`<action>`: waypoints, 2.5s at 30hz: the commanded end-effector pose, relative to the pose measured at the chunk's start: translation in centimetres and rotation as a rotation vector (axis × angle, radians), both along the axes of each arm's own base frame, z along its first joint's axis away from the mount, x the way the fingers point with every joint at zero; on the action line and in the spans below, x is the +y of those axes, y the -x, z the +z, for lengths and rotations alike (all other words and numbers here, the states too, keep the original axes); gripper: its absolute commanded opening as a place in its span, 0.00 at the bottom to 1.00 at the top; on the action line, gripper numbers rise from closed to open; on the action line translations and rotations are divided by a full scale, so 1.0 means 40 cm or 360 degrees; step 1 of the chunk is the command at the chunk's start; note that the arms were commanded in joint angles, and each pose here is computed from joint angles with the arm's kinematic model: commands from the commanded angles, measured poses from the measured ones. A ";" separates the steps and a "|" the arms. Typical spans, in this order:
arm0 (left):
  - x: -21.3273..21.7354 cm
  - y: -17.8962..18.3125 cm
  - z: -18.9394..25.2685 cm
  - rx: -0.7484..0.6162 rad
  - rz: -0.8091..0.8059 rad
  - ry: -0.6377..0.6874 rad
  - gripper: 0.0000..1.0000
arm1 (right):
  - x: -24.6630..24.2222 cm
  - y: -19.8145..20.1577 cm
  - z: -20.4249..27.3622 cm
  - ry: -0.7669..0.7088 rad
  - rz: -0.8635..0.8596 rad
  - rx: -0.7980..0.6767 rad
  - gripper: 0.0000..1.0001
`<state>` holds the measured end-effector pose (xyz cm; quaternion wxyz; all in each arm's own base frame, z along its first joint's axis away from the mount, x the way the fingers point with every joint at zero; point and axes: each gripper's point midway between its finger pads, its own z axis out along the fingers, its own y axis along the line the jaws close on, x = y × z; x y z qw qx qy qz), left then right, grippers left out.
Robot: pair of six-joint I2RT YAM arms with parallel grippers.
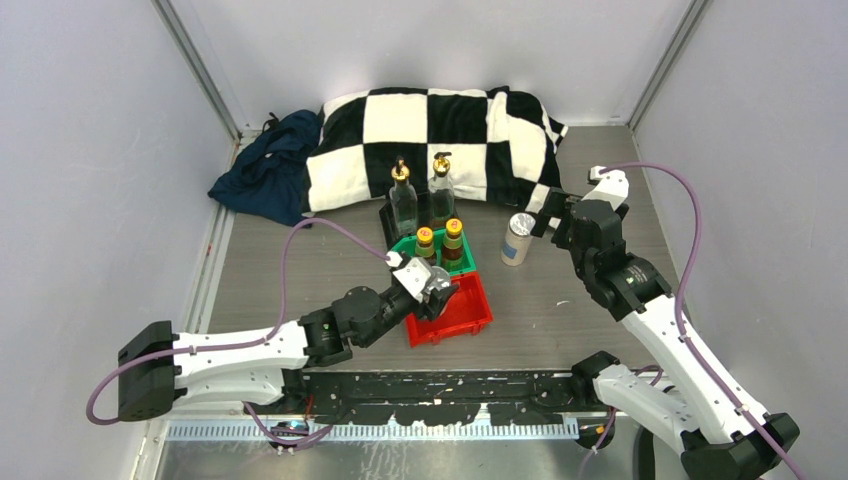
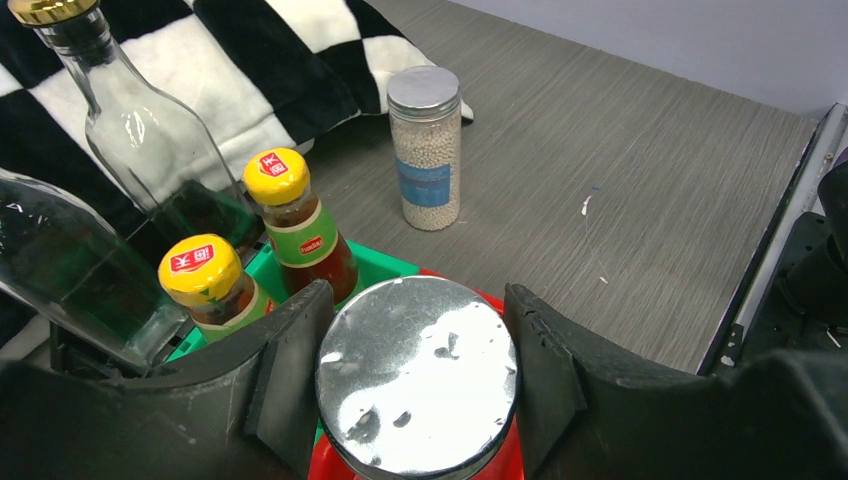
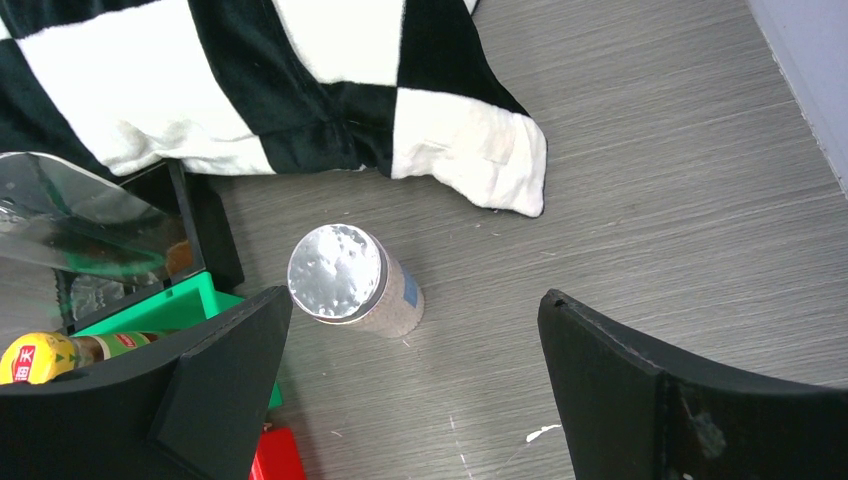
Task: Organize the condiment bottles
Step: Place the bottle in the storage box.
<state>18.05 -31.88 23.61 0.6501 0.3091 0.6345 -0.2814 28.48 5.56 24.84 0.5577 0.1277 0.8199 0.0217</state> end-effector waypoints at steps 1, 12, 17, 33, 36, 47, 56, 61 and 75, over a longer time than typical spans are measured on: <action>-0.003 -0.002 0.103 -0.0047 0.0022 0.0281 0.00 | 0.002 -0.009 0.030 -0.0052 -0.0007 -0.0078 1.00; -0.003 -0.001 0.067 -0.0022 0.0022 0.0254 0.00 | 0.004 -0.011 0.027 -0.0051 -0.0004 -0.0073 0.99; -0.006 -0.003 0.041 -0.0008 0.0032 0.0246 0.00 | 0.004 -0.010 0.026 -0.0054 -0.0003 -0.0074 1.00; -0.014 -0.011 -0.013 0.0020 0.0052 0.0229 0.00 | 0.004 -0.007 0.025 -0.0061 0.0002 -0.0076 0.99; -0.013 -0.011 -0.019 0.0022 0.0055 0.0231 0.00 | 0.003 -0.007 0.025 -0.0063 0.0001 -0.0077 1.00; -0.013 -0.015 -0.043 0.0029 0.0072 0.0218 0.00 | 0.003 -0.007 0.024 -0.0063 -0.0001 -0.0075 0.99; -0.015 -0.018 -0.065 0.0038 0.0081 0.0215 0.00 | 0.004 -0.007 0.021 -0.0062 0.0001 -0.0071 1.00; -0.015 -0.019 -0.070 0.0037 0.0086 0.0224 0.00 | 0.005 -0.008 0.019 -0.0061 0.0002 -0.0069 1.00; -0.020 -0.019 -0.090 0.0039 0.0081 0.0256 0.00 | 0.005 -0.007 0.016 -0.0058 0.0005 -0.0064 0.99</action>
